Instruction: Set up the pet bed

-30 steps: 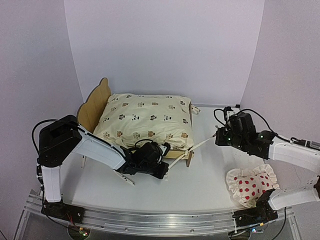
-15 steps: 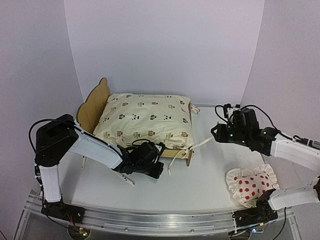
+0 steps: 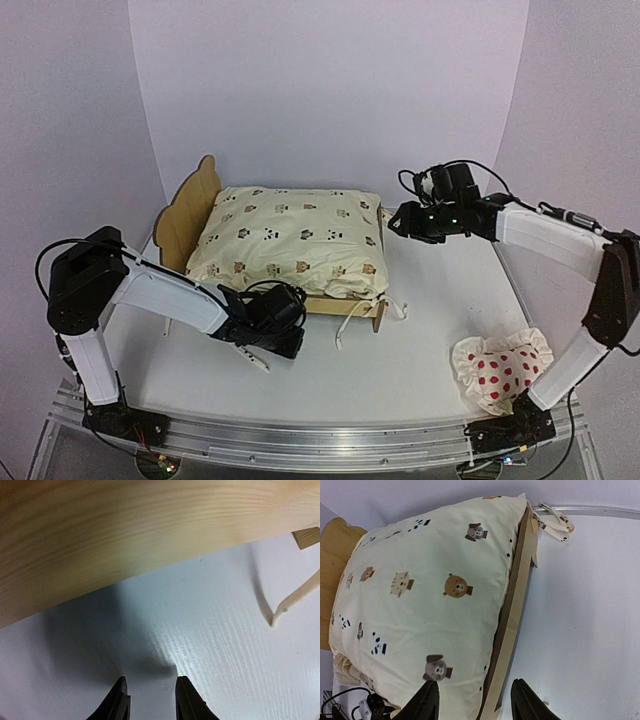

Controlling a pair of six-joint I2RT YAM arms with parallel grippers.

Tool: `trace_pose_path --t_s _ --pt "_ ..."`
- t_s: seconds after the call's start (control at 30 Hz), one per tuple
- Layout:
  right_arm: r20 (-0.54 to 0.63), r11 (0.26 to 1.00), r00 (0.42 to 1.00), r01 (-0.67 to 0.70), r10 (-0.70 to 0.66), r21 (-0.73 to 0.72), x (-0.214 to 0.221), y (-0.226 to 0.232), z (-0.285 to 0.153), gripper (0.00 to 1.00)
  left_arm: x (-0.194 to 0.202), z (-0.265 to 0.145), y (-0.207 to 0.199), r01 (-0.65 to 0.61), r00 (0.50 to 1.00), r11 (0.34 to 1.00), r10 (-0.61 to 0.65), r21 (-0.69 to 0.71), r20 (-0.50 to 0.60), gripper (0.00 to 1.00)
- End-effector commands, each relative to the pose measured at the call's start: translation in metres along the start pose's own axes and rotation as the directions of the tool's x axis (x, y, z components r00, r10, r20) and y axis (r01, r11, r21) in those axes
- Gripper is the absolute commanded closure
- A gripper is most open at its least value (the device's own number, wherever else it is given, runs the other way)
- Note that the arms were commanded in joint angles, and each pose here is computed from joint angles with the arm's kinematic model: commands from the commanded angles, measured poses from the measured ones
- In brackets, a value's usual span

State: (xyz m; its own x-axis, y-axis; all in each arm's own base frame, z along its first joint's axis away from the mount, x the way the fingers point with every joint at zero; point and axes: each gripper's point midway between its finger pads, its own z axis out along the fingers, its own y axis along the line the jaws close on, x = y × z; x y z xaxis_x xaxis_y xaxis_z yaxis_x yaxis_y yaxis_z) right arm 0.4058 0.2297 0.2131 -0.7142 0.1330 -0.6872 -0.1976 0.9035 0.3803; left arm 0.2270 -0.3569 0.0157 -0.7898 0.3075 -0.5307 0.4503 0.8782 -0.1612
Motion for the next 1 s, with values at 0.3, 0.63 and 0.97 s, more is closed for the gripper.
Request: trace_pose_path --t_s 0.3,0.63,0.97 --pt "-0.224 0.985 0.964 -0.162 0.144 -0.063 0.007 -0.009 0.104 0.60 -0.014 -0.026 0.055 0.059 0.996 0.983 -0.047 -0.176 0.071 0.70" --pt "-0.320 0.979 0.929 -0.201 0.186 -0.014 0.053 -0.025 0.115 0.86 -0.033 -0.029 0.086 0.105 0.989 0.979 -0.085 -0.176 0.119 0.72" --pt "-0.331 0.974 0.916 -0.202 0.225 0.102 0.119 -0.036 0.066 0.90 -0.054 -0.029 0.119 0.160 0.977 0.969 -0.129 -0.186 0.168 0.74"
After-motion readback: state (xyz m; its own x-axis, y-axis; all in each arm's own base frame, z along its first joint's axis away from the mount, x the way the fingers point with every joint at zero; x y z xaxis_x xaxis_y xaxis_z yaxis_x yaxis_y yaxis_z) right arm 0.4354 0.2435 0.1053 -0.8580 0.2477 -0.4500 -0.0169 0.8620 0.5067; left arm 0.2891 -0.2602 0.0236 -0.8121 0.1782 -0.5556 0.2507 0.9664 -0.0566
